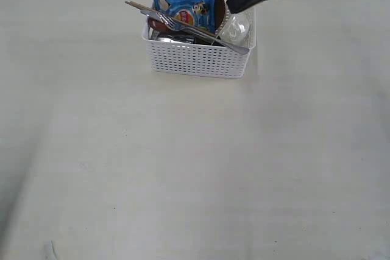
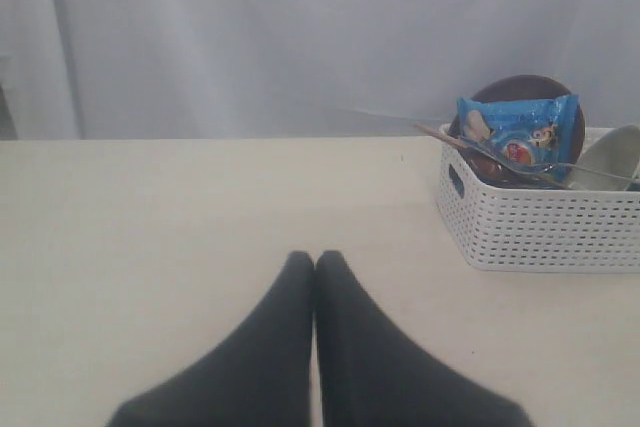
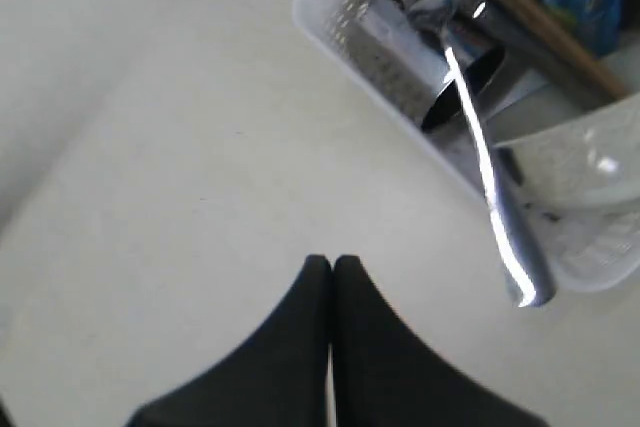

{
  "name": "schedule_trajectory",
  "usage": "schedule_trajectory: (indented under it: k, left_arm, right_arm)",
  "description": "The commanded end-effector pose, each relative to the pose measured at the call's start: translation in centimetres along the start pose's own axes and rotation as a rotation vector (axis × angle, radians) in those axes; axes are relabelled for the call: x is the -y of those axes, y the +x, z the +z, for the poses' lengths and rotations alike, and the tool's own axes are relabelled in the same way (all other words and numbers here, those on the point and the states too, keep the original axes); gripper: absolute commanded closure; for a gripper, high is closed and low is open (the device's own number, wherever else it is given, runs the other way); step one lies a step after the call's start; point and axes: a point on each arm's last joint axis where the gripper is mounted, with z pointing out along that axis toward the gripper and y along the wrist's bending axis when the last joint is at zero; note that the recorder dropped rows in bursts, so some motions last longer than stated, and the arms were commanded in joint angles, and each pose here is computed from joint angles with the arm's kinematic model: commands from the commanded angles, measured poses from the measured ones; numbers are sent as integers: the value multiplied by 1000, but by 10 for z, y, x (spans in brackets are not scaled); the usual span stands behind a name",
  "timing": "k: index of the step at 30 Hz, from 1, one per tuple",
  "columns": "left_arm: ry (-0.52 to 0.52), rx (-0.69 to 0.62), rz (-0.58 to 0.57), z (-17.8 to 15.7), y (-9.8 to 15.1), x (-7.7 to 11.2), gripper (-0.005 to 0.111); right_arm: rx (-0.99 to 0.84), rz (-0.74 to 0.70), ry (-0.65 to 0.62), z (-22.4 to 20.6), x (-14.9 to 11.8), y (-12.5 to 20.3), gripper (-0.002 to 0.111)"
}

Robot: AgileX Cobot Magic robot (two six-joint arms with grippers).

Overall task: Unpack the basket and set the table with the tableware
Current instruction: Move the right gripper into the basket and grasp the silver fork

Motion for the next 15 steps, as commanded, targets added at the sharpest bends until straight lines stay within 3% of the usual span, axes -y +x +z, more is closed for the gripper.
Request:
schedule_trajectory:
  k: [1,6,10,15]
  left_arm:
    - [2,7,-4,0,0,0,107]
    - [2,7,-4,0,0,0,107]
    - [2,7,-4,0,0,0,107]
    - [2,7,-4,0,0,0,107]
  right_arm:
    - [-54,-199,198,9,-24,-34,109]
    - [-118,-356,245,47,-56,-60,109]
    - [-158,-405,343,73,-59,-76,108]
    - [-162,-393,350,91,-53,-83,108]
